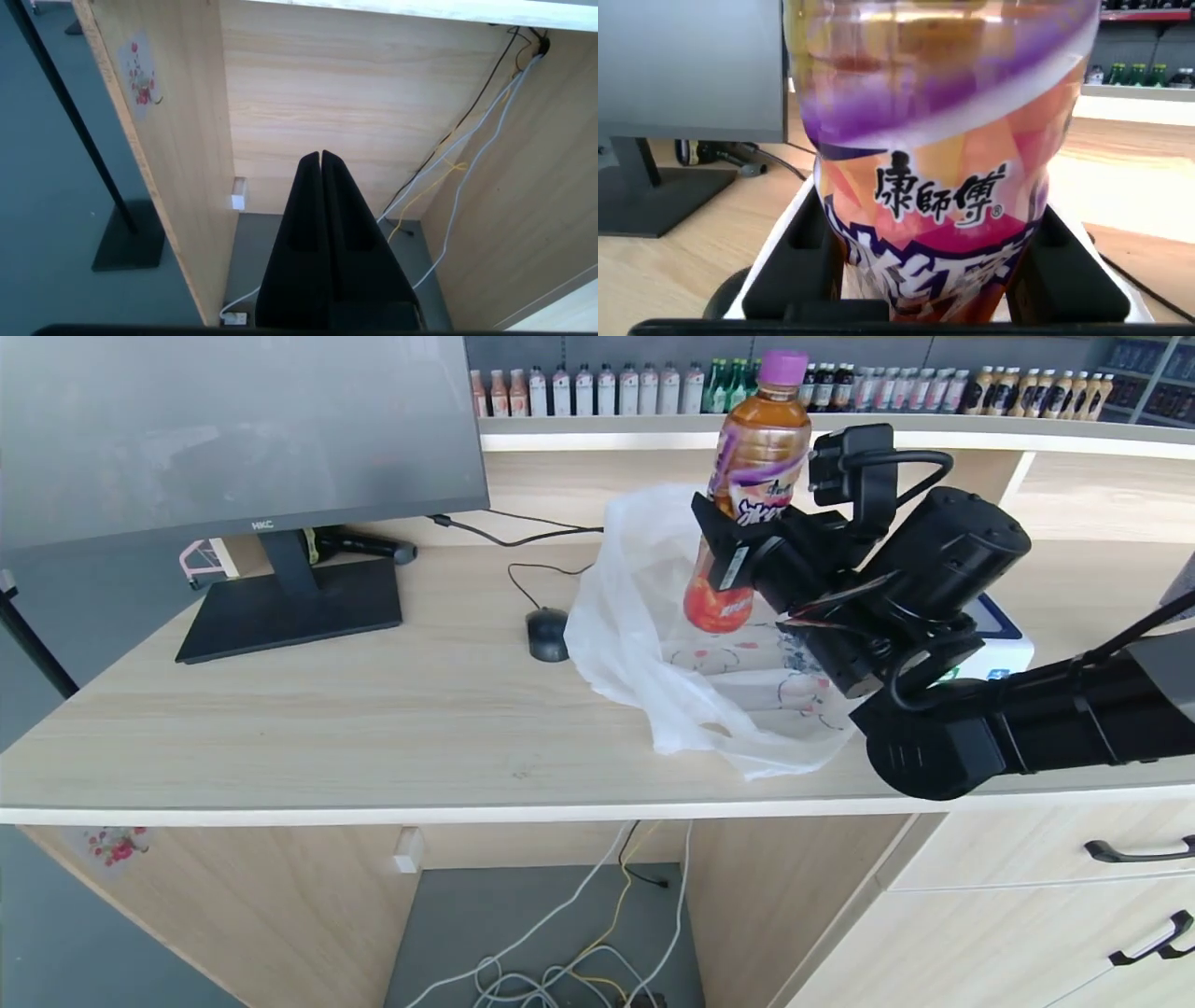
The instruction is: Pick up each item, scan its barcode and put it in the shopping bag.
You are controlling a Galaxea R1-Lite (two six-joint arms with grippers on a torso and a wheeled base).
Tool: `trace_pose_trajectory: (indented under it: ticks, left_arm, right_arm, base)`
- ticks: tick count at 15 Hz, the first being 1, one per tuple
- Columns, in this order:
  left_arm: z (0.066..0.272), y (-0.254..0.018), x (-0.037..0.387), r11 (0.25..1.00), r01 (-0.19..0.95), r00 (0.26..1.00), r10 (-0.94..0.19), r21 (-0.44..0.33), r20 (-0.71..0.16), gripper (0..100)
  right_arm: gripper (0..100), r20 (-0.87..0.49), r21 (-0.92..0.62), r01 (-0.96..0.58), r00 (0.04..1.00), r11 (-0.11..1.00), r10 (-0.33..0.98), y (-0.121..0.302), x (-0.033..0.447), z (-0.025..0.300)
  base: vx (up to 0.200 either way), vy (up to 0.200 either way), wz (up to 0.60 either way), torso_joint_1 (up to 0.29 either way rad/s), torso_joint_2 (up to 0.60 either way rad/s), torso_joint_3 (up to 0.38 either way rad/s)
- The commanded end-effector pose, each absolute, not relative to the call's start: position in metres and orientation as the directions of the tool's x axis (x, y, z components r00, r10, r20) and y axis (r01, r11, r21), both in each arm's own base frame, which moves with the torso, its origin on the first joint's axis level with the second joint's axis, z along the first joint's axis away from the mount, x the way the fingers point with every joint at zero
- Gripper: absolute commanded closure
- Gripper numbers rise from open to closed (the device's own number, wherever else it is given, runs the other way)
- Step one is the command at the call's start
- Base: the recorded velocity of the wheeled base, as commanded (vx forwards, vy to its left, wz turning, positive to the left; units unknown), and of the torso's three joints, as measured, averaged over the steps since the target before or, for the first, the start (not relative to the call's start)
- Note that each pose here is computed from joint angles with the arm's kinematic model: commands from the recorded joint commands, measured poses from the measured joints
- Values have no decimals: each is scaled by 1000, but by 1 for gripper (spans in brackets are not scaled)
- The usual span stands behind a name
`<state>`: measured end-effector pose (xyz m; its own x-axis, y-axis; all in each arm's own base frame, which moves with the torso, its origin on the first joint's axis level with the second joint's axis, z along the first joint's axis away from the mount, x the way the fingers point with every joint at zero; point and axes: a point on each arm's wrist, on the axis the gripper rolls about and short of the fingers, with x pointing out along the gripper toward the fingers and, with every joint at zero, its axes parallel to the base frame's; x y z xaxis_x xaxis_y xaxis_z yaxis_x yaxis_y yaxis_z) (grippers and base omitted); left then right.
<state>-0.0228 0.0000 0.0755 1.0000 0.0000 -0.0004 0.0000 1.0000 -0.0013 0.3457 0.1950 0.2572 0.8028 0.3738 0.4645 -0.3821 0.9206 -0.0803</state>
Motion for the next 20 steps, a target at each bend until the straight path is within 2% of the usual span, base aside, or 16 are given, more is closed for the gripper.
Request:
trace_pose_trajectory:
  ticks: [1,10,20]
  left_arm:
    - [75,0,-23,1000,0,1000,0,-2,0,100]
    - [75,0,-23,1000,0,1000,0,-2,0,100]
    - [75,0,-23,1000,0,1000,0,-2,0,100]
  right_arm:
    - [100,438,-76,-376,820,924,370,190,354,249]
    - [100,362,-72,-390,847,918,388,197,368,255]
    - [100,299,-80,-403,863,912,407,205,383,237]
  base:
    - [0,0,0,0,0,0]
    - [0,0,0,0,0,0]
    - [0,0,0,0,0,0]
